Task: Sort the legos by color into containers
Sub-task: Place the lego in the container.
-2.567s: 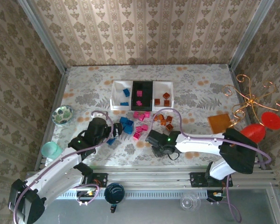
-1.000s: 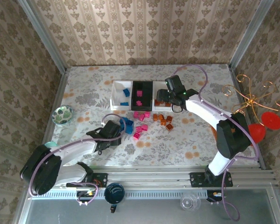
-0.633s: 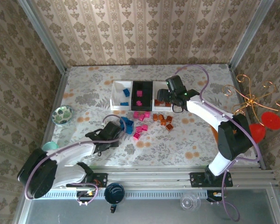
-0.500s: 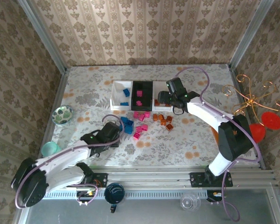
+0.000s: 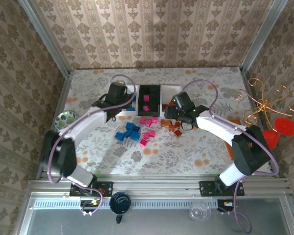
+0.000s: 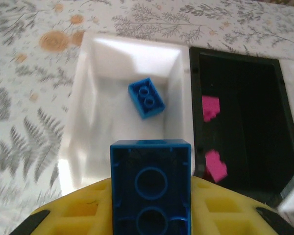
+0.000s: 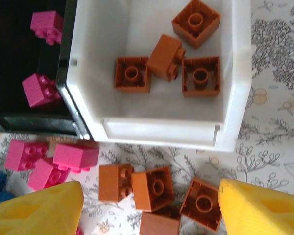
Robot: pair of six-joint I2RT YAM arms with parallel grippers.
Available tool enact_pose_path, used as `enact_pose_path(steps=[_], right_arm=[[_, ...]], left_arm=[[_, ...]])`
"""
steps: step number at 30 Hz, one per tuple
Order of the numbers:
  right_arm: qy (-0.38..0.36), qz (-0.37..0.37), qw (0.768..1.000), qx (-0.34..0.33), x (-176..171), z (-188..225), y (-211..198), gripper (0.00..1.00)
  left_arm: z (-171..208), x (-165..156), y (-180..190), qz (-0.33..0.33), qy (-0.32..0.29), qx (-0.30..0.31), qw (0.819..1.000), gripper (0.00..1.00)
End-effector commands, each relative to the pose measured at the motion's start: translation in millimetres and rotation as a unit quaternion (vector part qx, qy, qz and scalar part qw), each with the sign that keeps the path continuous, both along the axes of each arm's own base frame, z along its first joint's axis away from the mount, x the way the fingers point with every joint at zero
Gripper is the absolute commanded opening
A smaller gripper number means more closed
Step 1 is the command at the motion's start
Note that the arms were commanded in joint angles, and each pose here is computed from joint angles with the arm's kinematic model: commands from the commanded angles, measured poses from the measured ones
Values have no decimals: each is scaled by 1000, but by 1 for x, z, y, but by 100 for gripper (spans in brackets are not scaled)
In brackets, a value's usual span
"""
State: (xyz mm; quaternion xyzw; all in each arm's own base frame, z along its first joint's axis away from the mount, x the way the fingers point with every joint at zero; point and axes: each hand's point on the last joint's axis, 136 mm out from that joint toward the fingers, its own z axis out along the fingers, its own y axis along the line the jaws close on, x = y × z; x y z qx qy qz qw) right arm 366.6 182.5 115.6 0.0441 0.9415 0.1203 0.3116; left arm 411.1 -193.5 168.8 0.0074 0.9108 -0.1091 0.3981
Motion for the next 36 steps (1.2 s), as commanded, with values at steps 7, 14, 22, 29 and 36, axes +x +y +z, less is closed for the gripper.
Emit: enact_pose_path(steps=[7, 14, 22, 29, 36], right_arm=[[-23, 8, 1000, 14, -23, 20, 8, 74], [-34, 10, 999, 18, -29, 27, 7, 75], [-32, 10, 999, 23, -31, 21, 8, 75], [-34, 12, 999, 27, -31, 20, 10, 75], [-43, 11, 999, 31, -32, 30, 7, 75]], left_arm=[[-28, 57, -10, -7, 26, 33, 999, 46], [-5, 17, 2, 2, 6, -14, 1000, 71], [-31, -98, 31, 6, 24, -43, 999, 73], [-90, -145, 61, 23, 85, -85, 993, 78], [-124, -139, 69, 43, 113, -95, 988, 75]])
